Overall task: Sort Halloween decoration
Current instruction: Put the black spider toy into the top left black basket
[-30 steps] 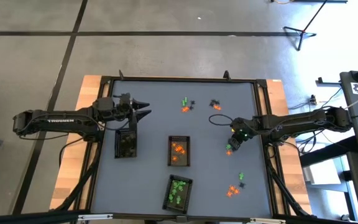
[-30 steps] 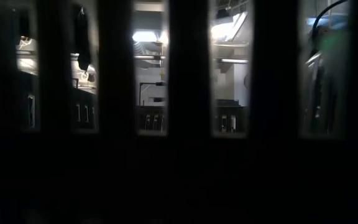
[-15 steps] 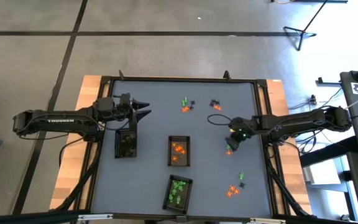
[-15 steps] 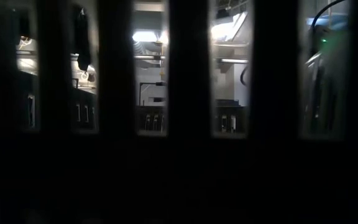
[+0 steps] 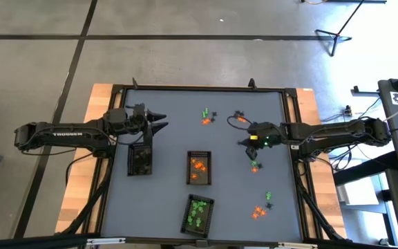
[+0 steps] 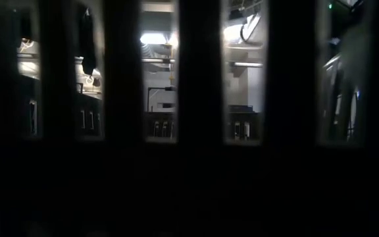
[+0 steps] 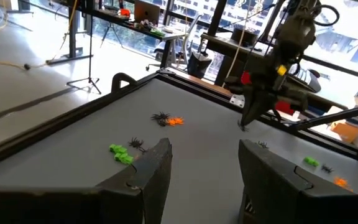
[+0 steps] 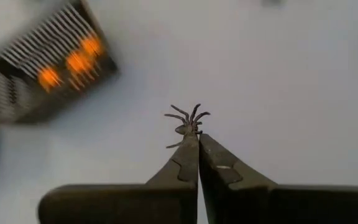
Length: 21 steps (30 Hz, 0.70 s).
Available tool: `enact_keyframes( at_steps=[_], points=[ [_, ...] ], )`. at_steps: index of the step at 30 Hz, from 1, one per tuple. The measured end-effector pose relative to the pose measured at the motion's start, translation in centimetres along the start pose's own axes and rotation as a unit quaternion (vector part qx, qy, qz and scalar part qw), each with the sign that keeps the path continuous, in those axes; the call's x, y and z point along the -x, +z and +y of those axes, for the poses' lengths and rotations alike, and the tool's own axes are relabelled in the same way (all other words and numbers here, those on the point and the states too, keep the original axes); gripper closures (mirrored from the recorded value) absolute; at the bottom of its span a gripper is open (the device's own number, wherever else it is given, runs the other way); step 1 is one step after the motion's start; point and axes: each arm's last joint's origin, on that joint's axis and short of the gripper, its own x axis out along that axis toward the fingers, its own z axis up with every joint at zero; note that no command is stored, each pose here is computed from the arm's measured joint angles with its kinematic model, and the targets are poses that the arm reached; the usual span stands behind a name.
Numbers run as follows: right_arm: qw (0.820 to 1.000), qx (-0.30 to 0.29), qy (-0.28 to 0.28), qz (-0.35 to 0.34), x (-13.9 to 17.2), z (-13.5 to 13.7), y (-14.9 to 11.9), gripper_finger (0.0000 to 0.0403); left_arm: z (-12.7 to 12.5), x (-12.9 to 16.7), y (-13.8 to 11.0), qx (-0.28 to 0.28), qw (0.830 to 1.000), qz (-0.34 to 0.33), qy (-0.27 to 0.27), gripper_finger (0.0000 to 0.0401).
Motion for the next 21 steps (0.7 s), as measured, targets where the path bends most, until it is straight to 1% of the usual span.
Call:
enact_keyframes(
  at_steps=[4, 8, 15, 18, 21],
  points=[
    [0.996, 0.029, 0.04, -0.081, -0.2, 0.9, 1.6, 0.0401, 0.0, 0.0, 0.0, 0.015, 1.0, 0.0, 0.0, 0.0222],
    [0.987, 0.06, 0.063, -0.138, -0.8, 1.5, 2.8, 0.0401, 0.0, -0.2, -0.2, 0.037, 0.999, 0.009, 0.0, 0.0222],
    [0.976, 0.099, 0.073, -0.18, -3.0, 2.3, 3.9, 0.0402, 0.3, -1.4, -1.4, 0.067, 0.996, 0.051, 0.015, 0.0222],
    [0.972, 0.118, 0.063, -0.191, -3.9, 2.8, 5.0, 0.0402, 0.4, -2.0, -1.9, 0.077, 0.995, 0.064, 0.021, 0.0222],
    [0.97, 0.138, 0.058, -0.191, -4.8, 3.5, 6.2, 0.0402, 0.4, -2.6, -2.2, 0.087, 0.994, 0.063, 0.021, 0.0222]
  ],
)
